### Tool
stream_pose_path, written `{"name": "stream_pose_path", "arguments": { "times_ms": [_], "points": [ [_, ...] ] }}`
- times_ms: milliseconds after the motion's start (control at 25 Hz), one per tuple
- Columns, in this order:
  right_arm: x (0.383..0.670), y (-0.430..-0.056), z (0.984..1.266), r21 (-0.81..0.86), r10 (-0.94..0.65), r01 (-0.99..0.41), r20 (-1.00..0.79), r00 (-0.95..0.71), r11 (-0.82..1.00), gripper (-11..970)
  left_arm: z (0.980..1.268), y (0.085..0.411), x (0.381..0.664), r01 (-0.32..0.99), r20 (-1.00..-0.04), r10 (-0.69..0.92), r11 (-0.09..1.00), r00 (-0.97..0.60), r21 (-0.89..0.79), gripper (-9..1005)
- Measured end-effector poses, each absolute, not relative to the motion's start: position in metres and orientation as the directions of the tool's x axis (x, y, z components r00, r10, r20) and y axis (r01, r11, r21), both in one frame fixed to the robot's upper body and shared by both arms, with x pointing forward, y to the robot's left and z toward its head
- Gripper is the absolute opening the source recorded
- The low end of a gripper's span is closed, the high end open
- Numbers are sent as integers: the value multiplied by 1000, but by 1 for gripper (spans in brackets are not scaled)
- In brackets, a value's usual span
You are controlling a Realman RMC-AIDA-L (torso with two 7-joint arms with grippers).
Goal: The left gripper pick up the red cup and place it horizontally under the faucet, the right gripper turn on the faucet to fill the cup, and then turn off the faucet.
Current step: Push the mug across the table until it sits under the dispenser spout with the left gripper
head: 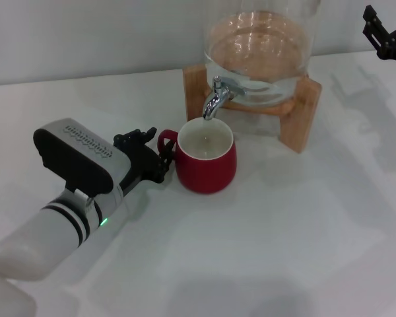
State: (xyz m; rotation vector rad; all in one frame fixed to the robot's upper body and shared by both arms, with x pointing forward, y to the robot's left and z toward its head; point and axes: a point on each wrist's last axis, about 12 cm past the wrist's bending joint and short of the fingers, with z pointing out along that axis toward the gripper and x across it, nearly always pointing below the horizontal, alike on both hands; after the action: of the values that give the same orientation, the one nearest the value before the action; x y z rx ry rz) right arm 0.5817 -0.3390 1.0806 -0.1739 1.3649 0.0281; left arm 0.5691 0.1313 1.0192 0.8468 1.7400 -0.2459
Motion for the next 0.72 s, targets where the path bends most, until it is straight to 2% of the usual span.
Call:
{"name": "stream_pose_path", "arguments": {
  "times_ms": [720],
  "points": [
    [585,-342,1082,-118,-94,-113,-976,197,986,676,1017,138,549,589,-914,401,755,-67,288,393]
  ]
}}
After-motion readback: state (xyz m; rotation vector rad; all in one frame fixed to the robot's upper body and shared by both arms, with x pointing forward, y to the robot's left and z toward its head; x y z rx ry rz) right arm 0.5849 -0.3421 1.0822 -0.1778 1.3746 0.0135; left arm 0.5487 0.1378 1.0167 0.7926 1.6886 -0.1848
